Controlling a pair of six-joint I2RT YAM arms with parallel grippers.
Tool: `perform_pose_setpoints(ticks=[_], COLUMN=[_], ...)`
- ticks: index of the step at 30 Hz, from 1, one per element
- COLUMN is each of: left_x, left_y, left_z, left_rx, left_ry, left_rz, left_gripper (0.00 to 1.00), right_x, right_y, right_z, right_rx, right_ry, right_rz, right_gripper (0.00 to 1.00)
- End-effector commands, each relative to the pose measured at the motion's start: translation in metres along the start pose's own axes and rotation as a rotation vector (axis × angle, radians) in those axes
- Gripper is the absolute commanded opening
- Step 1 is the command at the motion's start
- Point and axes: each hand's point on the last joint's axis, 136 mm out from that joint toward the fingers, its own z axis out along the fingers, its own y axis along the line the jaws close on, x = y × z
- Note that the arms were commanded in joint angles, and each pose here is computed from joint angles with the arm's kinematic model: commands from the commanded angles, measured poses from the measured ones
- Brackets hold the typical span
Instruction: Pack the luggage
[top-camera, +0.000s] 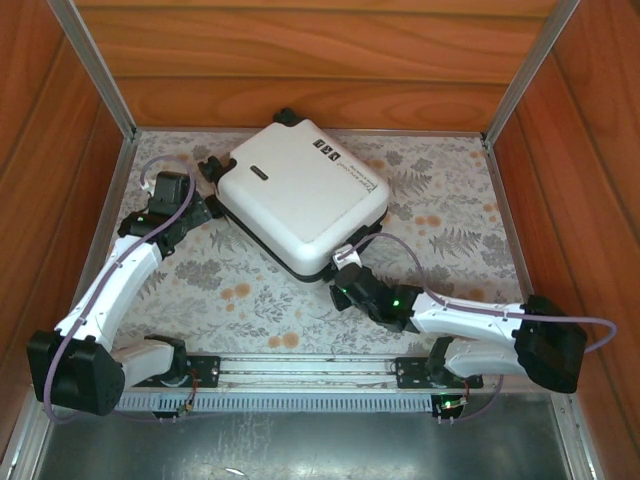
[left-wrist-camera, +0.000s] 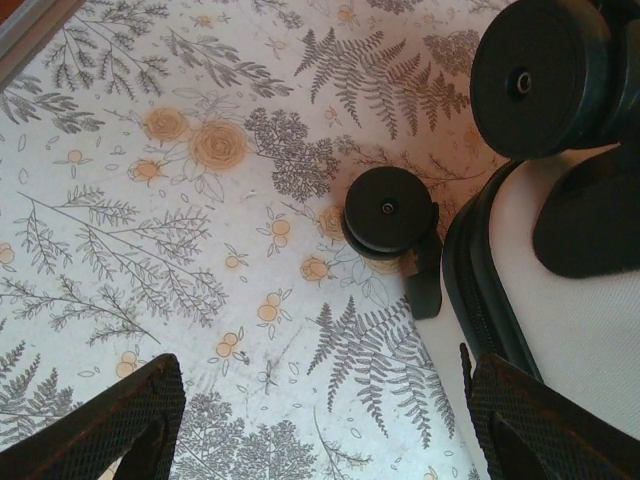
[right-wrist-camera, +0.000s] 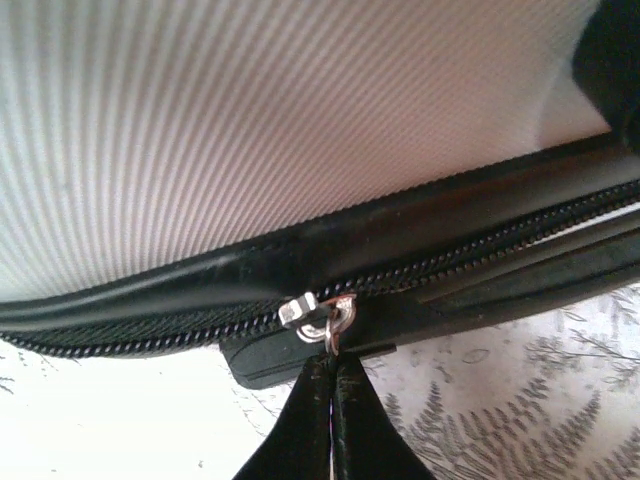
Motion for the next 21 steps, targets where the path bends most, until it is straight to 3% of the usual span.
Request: perform_pose_setpoints(ticks=[1, 14, 21], left_x=[-0.01, -0.057, -0.062], left_y=[-0.006, -0.02, -0.051], left_z=[-0.006, -0.007, 0.023], left_rx=[0.018, 0.015, 0.055], left_ry=[0.005, -0.035, 0.075], left_rz=[-0.016, -0.221, -0.273], left_gripper=[0.78, 0.79, 0.79], right_x=[-0.015, -0.01, -0.006], right_y=[-0.015, 0.003, 0.001], right_z=[-0.009, -0.005, -0.002], right_rx=[0.053, -0.028, -0.015], right_ry=[-0.08, -0.012, 0.002], right_rz=[0.021, -0.11, -0.115], right_gripper=[0.0, 0.0, 0.0])
